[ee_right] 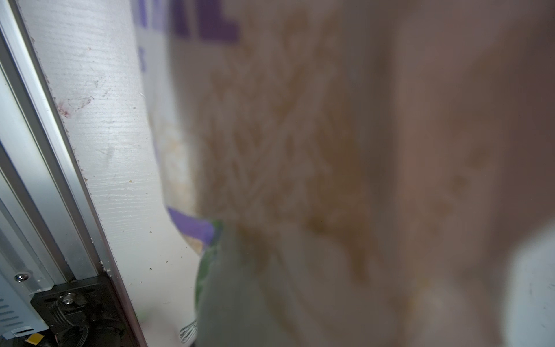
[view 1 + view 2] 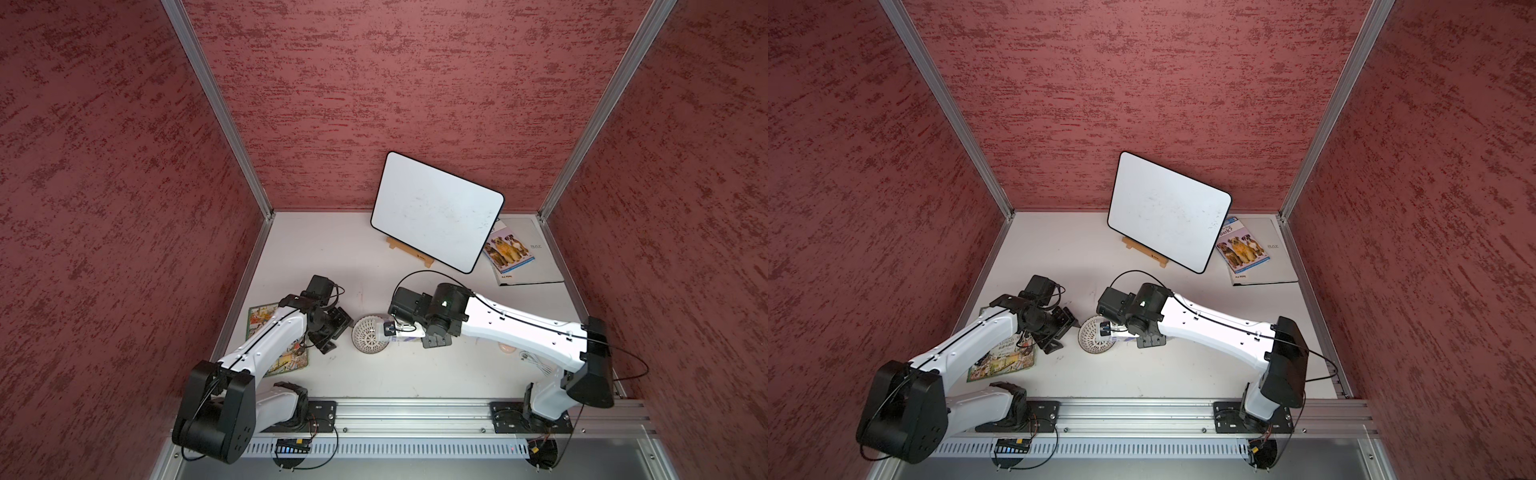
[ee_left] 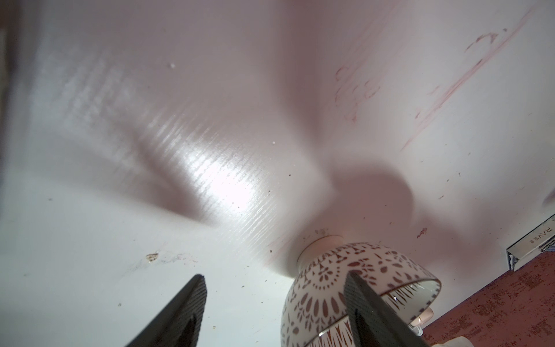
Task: Pour the oats into the breakfast bowl
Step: Pour the oats into the bowl.
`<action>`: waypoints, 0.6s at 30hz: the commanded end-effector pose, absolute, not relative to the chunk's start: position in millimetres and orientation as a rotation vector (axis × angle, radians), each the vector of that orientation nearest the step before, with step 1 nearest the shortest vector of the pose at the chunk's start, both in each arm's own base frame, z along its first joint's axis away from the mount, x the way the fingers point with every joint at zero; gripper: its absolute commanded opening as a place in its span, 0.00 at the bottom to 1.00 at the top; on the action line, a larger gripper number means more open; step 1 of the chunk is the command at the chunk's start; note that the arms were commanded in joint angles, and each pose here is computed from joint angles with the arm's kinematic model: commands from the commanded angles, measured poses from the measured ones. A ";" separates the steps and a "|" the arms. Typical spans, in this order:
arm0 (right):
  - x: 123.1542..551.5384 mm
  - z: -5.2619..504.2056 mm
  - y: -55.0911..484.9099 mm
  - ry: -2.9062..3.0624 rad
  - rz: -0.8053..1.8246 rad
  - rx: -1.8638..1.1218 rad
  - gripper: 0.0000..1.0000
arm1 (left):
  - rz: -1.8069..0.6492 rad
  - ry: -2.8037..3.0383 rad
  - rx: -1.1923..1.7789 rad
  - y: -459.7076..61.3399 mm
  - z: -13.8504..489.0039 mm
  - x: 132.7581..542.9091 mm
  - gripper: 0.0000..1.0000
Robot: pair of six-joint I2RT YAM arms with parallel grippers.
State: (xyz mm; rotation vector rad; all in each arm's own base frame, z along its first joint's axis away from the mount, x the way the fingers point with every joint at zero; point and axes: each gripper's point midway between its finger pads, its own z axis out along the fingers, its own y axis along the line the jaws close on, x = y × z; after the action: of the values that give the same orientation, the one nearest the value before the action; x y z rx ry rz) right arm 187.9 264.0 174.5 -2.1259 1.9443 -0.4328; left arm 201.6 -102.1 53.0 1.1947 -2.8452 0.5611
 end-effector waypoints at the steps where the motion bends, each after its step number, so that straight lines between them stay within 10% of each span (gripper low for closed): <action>1: 201.2 195.6 263.7 1.879 -0.528 -2.095 0.00 | 0.572 -2.846 1.176 -102.5 49.6 199.8 0.75; 18: 219.8 196.4 264.4 1.797 -0.737 -2.195 0.00 | 0.591 -2.842 1.163 -104.7 48.1 199.2 0.75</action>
State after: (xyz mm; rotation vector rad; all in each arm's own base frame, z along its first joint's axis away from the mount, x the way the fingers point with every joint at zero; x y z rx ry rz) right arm 204.7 265.2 171.0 -2.2528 1.8621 -0.6239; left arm 203.1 -103.8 52.0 1.1862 -2.8501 0.5810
